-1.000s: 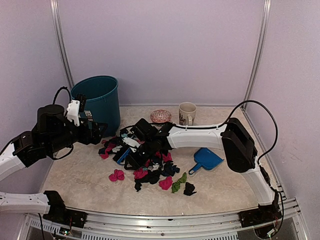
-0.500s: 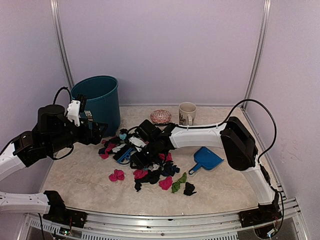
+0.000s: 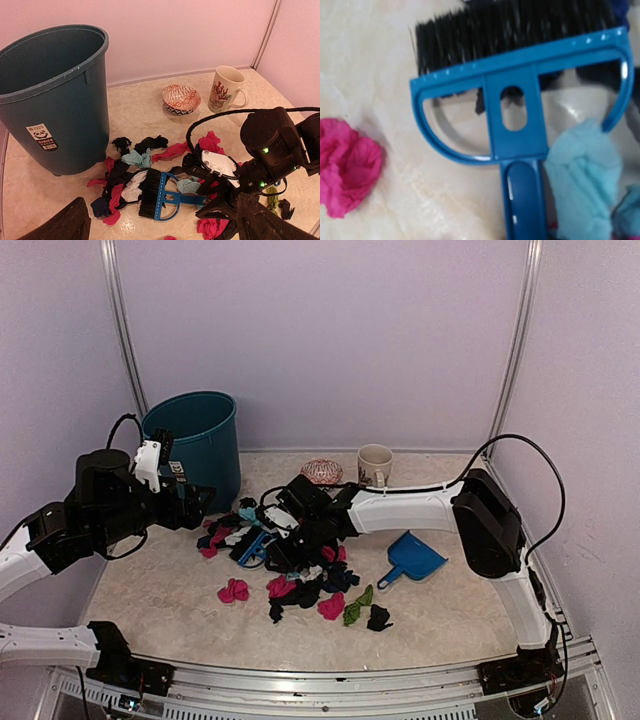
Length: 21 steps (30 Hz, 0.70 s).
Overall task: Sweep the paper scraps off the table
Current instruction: Adjust the broom at the center of the board.
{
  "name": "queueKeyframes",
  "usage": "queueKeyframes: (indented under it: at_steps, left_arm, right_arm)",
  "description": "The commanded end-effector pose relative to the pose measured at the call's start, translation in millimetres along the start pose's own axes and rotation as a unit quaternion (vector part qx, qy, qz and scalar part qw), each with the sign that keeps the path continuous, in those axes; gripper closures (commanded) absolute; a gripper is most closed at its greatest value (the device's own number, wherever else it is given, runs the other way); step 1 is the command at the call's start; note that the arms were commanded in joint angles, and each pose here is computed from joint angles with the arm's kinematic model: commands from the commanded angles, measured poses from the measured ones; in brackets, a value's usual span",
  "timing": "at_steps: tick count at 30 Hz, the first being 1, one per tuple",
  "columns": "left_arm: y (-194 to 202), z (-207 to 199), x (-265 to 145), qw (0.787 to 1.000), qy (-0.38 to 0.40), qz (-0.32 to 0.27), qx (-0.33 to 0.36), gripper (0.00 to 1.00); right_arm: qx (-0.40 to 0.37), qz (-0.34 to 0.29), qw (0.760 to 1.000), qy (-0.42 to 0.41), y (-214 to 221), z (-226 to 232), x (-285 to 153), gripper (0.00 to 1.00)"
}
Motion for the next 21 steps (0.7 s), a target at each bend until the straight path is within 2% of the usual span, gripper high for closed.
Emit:
queueKeyframes:
  at_steps: [1,21]
  left_arm:
    - [3,3,1,1.000,-0.009,0.007,-0.002,0.01]
    - [6,3,4,1.000,-0.012,0.013,0.000,0.01]
  right_arm:
    - [-0.003,-0.039,0.999,0.008,-24,1,-24,0.44]
    - [0.007,-0.012,1.000,0.006,-9,-13,5,0.44]
Point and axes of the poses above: each gripper's point midway between its finger pads, its own x axis out along the fingers, its own z axis along the line the jaws close on, y = z × x, the point moved 2 cm from there along -x, back along the fingers, and after that the axes turned 2 degrees about -x, right-handed, at the moved point
